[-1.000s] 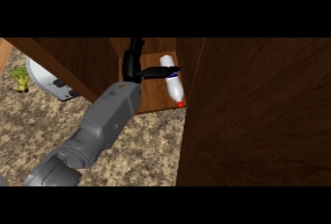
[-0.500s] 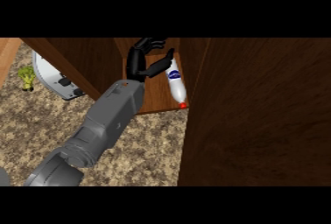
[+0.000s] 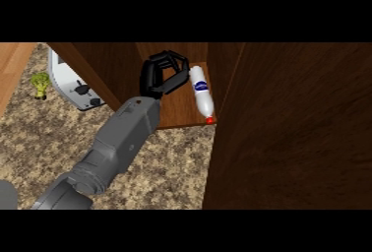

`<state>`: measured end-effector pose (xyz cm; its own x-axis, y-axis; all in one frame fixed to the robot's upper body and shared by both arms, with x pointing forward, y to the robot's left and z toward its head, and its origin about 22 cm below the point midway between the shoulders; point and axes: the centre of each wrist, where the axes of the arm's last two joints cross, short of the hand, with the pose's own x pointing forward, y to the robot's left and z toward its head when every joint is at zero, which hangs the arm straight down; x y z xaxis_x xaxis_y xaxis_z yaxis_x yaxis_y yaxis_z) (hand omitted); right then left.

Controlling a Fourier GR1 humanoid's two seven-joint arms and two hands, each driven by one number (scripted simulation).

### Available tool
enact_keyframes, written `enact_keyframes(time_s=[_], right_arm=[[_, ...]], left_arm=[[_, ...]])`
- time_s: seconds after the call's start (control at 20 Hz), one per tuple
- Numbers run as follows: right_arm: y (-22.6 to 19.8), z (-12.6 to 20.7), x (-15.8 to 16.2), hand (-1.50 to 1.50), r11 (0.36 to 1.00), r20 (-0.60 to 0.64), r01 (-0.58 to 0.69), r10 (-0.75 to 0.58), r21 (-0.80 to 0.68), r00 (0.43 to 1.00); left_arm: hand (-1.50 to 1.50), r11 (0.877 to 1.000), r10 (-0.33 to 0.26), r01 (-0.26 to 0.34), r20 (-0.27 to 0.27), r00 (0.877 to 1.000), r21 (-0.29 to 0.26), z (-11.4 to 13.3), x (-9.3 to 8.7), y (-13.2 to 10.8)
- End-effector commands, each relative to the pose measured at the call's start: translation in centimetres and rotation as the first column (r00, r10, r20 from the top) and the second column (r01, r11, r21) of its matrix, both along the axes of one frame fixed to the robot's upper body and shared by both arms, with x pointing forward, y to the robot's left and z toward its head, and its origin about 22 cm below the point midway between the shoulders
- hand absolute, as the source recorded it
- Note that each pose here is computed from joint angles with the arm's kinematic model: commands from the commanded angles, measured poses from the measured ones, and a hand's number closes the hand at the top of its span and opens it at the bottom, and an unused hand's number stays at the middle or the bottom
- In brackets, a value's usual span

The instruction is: Pick up the bottled water, place it into the cabinet and close the cabinet

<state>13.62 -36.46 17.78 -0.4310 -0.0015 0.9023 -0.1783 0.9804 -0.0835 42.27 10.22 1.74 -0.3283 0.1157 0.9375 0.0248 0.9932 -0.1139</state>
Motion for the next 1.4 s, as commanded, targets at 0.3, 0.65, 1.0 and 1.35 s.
enact_keyframes(time_s=[0.3,0.65,1.0,1.35], right_arm=[[1.0,1.4,-1.1,-1.50,0.997,-0.030,-0.021,0.019,-0.068,0.999],[2.7,0.9,-2.8,1.50,0.993,-0.067,-0.088,0.083,-0.080,0.994],[4.6,1.8,-3.5,1.50,0.984,-0.095,-0.162,0.154,-0.072,0.983],[6.0,2.3,-3.5,1.50,0.983,-0.070,-0.153,0.147,-0.101,0.987]], left_arm=[[1.50,0.981,-0.109,0.103,-0.031,0.994,-0.165,-4.9,-3.4,1.4],[1.50,0.943,-0.248,0.228,-0.054,0.967,-0.241,-7.4,-8.0,0.0],[1.50,0.928,-0.307,0.288,-0.046,0.951,-0.236,-7.3,-10.9,2.3],[-1.50,0.913,-0.351,0.332,-0.041,0.936,-0.235,-7.8,-16.1,6.4]])
